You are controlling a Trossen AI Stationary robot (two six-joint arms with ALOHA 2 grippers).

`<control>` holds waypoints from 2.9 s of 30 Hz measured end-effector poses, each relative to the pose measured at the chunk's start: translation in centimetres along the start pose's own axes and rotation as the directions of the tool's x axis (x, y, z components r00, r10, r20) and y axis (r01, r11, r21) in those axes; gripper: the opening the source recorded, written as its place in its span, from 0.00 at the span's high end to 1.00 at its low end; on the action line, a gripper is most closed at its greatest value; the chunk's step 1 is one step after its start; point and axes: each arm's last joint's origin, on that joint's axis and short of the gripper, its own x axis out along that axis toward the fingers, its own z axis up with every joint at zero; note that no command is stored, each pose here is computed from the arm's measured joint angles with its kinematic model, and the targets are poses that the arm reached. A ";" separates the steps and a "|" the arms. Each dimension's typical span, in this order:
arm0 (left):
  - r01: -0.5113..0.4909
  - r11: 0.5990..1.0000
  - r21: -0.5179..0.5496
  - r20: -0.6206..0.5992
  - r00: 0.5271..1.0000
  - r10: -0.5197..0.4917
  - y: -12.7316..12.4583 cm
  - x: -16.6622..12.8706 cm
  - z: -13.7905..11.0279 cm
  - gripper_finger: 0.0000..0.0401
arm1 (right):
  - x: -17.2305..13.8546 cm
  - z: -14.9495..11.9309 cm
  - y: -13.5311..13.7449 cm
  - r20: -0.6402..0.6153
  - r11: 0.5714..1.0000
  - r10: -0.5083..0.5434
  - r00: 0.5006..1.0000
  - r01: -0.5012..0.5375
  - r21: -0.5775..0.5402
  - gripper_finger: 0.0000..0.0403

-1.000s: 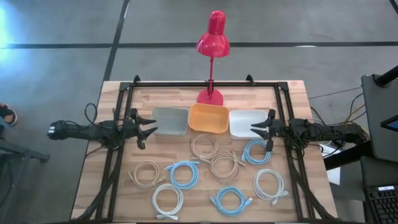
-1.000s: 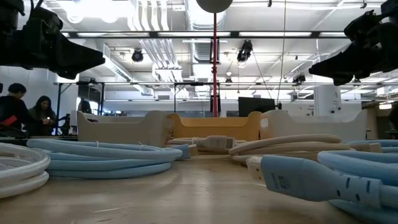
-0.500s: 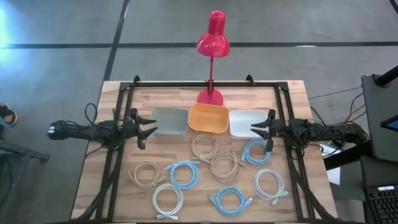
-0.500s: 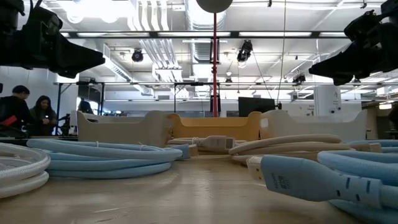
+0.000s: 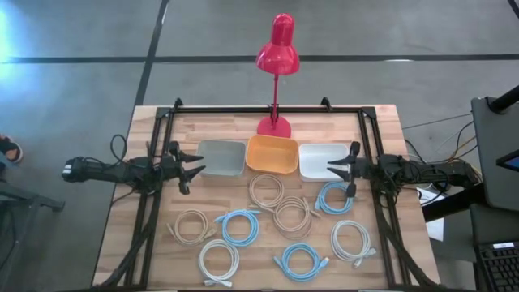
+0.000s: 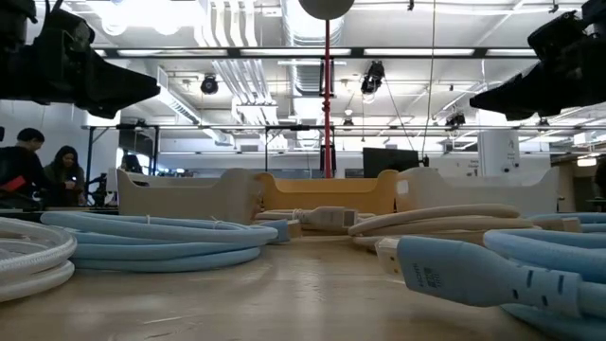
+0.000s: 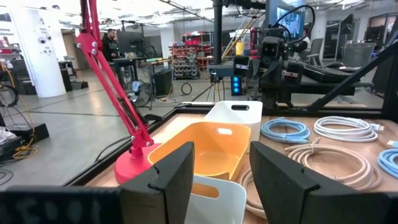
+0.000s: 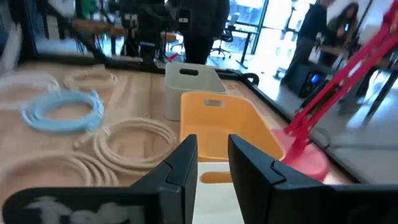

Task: Sort HDMI cables
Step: Put the bottom left brown hdmi cable into the gray bin

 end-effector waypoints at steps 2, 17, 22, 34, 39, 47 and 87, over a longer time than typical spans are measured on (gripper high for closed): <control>-0.022 1.000 0.002 0.000 1.000 0.022 0.1 0.0 0.0 0.56 | 0.0 0.0 0.0 0.002 0.996 -0.003 1.000 0.003 0.085 0.79; 0.033 0.988 -0.151 0.030 0.999 -0.029 0.0 0.0 0.5 0.56 | -0.6 3.2 -0.3 0.412 0.993 -0.053 0.910 0.006 0.115 0.79; 0.041 0.986 -0.159 -0.056 0.997 -0.050 0.2 -0.3 2.8 0.56 | -0.2 3.1 -0.2 0.384 0.990 -0.048 0.922 -0.008 0.142 0.79; 0.102 0.985 -0.138 -0.369 0.918 -0.147 0.5 -0.6 8.1 0.56 | 3.4 7.2 0.4 0.209 0.992 -0.013 0.978 -0.013 0.122 0.65; 0.170 0.960 -0.221 -0.490 0.832 -0.260 -0.6 0.7 7.1 0.56 | 6.5 7.5 1.1 0.075 0.995 -0.004 0.997 -0.003 0.099 0.60; 0.265 0.914 -0.306 -0.625 0.668 -0.403 -2.3 2.1 5.5 0.56 | 11.5 6.1 2.4 -0.131 0.996 0.004 0.991 0.007 0.086 0.58; 0.162 0.956 -0.246 -0.900 0.327 -0.287 -8.9 2.4 -2.3 0.94 | 17.4 4.7 3.8 -0.277 1.000 0.004 0.961 0.003 0.027 0.66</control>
